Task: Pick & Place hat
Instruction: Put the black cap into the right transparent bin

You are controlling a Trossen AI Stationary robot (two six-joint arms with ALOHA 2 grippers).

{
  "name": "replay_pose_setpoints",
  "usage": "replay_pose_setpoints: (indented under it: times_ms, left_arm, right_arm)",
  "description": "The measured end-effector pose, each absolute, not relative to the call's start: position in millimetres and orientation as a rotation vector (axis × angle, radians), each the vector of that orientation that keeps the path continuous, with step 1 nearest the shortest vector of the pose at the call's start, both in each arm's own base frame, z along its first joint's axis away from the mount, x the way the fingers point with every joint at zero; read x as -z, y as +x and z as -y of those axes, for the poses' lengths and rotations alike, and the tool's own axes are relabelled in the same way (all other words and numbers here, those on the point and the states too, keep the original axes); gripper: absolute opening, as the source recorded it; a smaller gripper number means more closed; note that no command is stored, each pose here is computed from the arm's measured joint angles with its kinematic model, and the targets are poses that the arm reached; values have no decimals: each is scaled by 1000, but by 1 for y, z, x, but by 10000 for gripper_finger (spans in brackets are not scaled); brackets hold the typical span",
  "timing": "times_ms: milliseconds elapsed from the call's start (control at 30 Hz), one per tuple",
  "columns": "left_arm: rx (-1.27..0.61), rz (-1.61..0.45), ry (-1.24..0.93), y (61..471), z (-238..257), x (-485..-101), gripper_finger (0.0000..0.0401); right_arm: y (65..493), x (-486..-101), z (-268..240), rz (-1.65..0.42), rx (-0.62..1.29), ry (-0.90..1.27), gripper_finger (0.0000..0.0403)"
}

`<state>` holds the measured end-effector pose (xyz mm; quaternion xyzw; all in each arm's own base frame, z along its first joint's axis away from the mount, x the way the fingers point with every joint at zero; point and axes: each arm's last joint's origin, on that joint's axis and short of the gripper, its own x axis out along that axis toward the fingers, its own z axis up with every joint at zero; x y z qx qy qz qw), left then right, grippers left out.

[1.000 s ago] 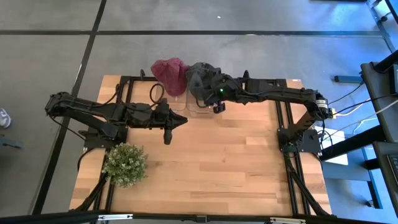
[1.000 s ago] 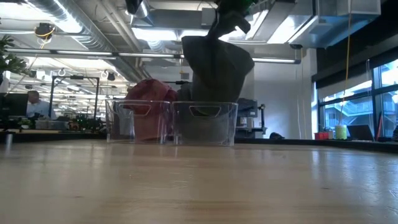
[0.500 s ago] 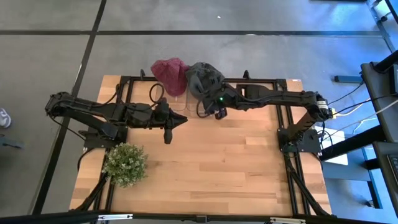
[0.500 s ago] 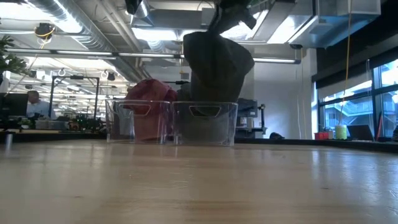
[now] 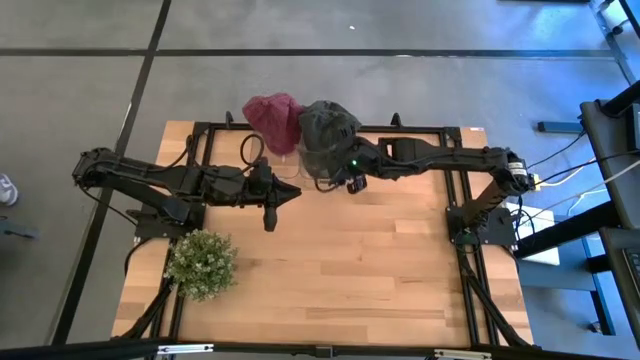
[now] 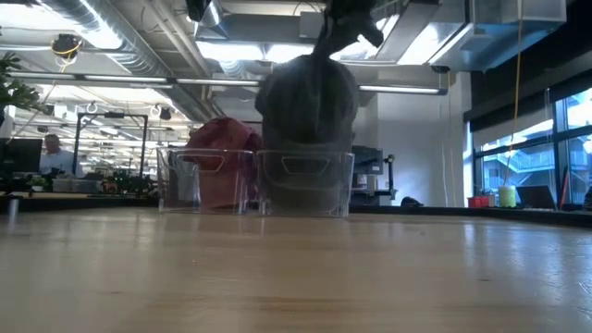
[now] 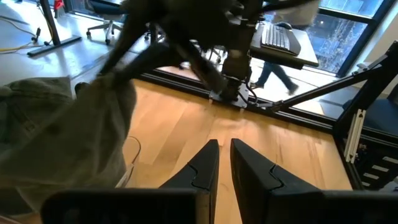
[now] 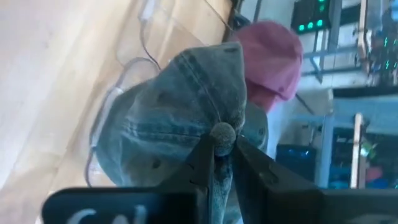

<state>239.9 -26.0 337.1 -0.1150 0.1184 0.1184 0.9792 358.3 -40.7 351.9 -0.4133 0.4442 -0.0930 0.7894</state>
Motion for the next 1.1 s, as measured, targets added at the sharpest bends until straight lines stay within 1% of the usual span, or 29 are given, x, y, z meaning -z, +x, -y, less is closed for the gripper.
replay_pose_setpoints:
  times_ms: [167,367,500,600,733,800,900,1100]
  left_arm:
    - [-238,-239,-230,240,26,-337,40]
    - [-239,-246,-229,240,26,-336,36]
    - [-239,-250,-228,240,26,-336,38]
    - [-239,-253,-227,240,26,-335,40]
    - [-241,-258,-225,239,26,-335,38]
    - [-241,-260,-223,239,26,-335,36]
    - [-241,-263,-219,239,26,-335,37]
    - [-245,-270,-187,239,26,-334,40]
  right_arm:
    - [362,-345,71,-951,234,-780,43]
    - [370,-325,104,-904,258,-744,43]
    - [372,-311,120,-912,226,-785,43]
    - [375,-302,130,-949,254,-857,43]
    - [377,-303,139,-935,285,-940,44]
    - [379,-305,142,-917,301,-965,56]
    - [379,-307,145,-900,319,-969,66]
    - [379,-307,145,-905,317,-967,72]
